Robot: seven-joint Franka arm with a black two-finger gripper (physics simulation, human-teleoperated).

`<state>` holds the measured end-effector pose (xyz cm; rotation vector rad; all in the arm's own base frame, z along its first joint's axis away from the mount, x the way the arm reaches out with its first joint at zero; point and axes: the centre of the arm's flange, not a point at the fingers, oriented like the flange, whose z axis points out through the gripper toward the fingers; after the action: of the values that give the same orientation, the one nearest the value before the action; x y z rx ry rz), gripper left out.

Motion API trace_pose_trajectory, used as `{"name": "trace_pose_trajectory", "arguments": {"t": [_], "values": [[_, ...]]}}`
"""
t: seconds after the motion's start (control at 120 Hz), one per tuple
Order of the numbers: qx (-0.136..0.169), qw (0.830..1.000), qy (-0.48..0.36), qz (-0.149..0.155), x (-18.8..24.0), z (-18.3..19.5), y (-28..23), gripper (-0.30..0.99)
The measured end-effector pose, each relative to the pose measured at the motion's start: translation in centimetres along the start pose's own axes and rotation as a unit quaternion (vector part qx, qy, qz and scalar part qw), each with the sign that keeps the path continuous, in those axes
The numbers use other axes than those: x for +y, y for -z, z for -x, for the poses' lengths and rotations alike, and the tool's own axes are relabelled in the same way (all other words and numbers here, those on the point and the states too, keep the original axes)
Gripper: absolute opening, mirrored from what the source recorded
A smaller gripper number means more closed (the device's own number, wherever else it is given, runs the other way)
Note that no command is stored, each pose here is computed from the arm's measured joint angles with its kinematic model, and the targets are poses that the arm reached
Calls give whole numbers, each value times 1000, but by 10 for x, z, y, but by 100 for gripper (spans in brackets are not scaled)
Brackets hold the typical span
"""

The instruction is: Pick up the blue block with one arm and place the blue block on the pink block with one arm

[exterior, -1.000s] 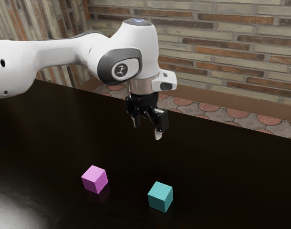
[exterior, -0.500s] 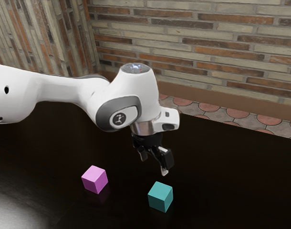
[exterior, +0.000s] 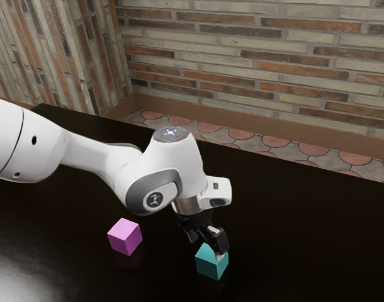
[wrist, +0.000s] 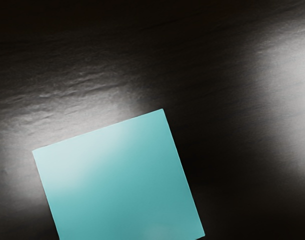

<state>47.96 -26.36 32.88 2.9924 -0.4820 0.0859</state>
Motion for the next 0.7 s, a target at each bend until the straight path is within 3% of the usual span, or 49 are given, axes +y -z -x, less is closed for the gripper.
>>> {"name": "trace_pose_trajectory", "arguments": {"t": [0.425,0.7], "values": [[12,1000,11,17,-11,-7,-26,69],[3,999,23,25,-20,-12,-44,69]]}}
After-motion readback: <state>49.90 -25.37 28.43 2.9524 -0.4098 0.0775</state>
